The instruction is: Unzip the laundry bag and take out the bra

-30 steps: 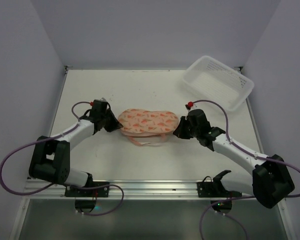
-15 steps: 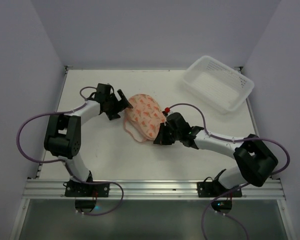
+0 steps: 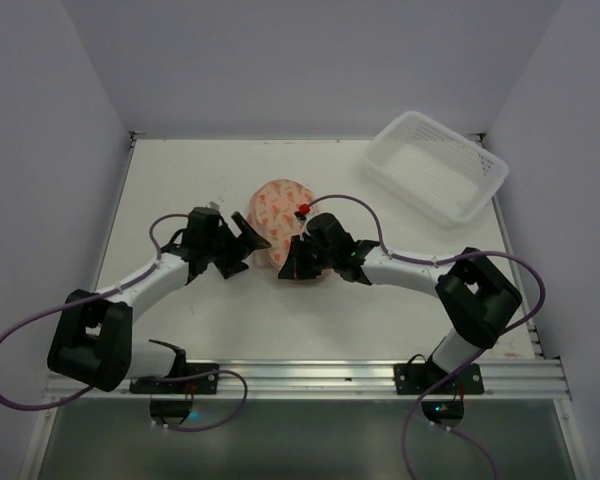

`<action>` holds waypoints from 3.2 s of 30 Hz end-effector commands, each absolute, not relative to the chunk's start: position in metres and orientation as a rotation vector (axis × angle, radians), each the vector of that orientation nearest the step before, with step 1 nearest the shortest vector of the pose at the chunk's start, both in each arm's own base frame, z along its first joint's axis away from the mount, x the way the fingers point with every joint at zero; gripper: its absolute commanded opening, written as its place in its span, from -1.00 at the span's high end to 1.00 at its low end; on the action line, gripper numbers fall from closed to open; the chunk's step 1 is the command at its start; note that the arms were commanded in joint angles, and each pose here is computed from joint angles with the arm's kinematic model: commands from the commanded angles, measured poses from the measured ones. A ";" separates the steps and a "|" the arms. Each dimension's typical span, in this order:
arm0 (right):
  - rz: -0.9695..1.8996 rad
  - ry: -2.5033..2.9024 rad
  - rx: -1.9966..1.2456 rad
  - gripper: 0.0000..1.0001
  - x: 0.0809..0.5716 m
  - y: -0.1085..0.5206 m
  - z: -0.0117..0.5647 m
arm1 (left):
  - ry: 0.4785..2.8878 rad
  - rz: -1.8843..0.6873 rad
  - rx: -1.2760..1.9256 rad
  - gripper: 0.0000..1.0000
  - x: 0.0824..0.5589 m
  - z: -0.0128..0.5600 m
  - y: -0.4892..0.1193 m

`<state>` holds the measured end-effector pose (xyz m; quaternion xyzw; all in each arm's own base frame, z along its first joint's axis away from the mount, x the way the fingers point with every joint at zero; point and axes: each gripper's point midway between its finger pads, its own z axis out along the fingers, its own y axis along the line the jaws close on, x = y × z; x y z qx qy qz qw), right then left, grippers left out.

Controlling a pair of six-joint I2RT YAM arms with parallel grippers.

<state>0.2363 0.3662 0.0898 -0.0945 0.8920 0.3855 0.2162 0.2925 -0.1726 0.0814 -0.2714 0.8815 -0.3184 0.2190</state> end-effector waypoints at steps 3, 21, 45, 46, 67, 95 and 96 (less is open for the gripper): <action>1.141 2.404 -0.323 1.00 0.240 0.382 0.109 | 2.393 -0.976 -0.730 -0.86 0.297 0.090 -0.204; 0.872 2.506 -0.154 1.00 0.232 0.279 0.069 | 2.493 -0.828 -0.651 1.00 0.301 0.058 -0.190; 1.085 2.426 -0.252 1.00 0.249 0.353 0.102 | 2.450 -0.927 -0.715 -1.00 0.327 0.085 -0.173; 1.095 2.414 -0.262 1.00 0.252 0.358 0.107 | 2.450 -0.964 -0.714 -1.00 0.320 0.085 -0.178; 0.890 2.509 -0.260 1.00 0.229 0.306 0.066 | 2.493 -0.894 -0.692 1.00 0.293 0.060 -0.204; 0.604 2.475 0.251 -0.44 0.314 0.206 0.088 | 2.319 -0.606 -0.496 -0.97 0.232 0.104 -0.155; 0.603 2.480 0.198 -0.44 0.328 0.215 0.087 | 2.288 -0.595 -0.466 -0.96 0.240 0.119 -0.154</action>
